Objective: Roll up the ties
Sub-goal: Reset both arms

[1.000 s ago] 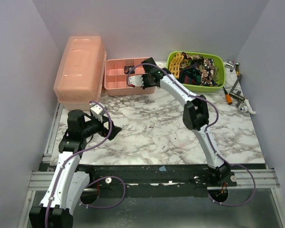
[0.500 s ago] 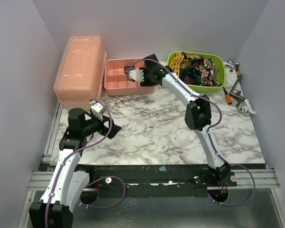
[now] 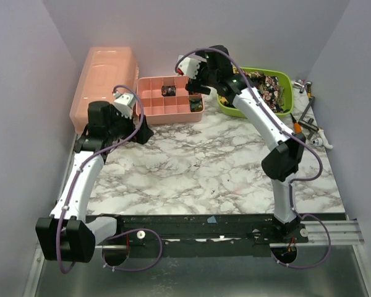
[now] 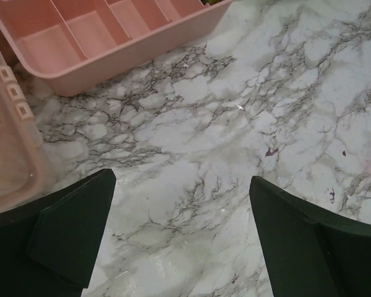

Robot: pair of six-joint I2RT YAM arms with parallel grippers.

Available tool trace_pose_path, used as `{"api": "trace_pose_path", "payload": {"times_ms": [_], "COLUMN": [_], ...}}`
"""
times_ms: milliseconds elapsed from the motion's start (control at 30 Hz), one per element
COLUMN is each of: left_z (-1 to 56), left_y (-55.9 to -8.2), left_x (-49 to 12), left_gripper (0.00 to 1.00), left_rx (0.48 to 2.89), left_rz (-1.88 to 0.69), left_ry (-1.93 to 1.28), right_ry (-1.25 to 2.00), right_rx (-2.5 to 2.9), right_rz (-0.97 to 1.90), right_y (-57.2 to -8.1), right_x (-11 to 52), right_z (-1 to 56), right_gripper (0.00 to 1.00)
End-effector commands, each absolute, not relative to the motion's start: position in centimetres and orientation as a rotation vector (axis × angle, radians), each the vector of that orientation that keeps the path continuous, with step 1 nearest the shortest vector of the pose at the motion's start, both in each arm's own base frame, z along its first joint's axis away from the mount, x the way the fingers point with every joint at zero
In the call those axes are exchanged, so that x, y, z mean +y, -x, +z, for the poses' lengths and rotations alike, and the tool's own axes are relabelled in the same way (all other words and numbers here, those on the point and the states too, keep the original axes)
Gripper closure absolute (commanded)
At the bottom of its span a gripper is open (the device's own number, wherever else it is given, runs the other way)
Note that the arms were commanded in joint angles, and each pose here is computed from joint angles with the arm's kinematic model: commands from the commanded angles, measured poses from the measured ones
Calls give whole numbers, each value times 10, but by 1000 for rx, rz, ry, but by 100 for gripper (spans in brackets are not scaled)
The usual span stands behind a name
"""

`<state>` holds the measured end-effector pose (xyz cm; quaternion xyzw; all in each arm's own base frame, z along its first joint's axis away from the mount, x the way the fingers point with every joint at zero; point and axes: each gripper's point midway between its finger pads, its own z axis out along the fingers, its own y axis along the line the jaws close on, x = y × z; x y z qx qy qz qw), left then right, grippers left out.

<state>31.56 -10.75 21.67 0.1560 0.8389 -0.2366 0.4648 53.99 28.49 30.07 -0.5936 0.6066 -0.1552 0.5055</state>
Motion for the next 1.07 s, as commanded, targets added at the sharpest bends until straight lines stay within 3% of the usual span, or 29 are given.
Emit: {"api": "trace_pose_path", "payload": {"times_ms": [0, 200, 533, 700, 1033], "left_z": [254, 297, 252, 205, 178], "left_y": [-347, -388, -406, -386, -353], "left_x": [-97, -105, -100, -104, -113], "left_gripper": [2, 2, 2, 2, 2], "left_rx": [2056, 2062, 2251, 2318, 2364], "left_rz": [-490, -512, -412, -380, -365], "left_ry": [-377, -406, -422, -413, -386], "right_ry": [1180, 846, 296, 268, 276], "right_rx": [1593, 1815, 2294, 2389, 2375], "right_rz": [-331, -203, 232, 282, 394], "right_y": [-526, -498, -427, -384, -356], "right_x": [244, 161, 57, 52, 66], "right_z": [333, 339, 201, 152, 150], "right_gripper": [0, 0, 0, 0, 0]}}
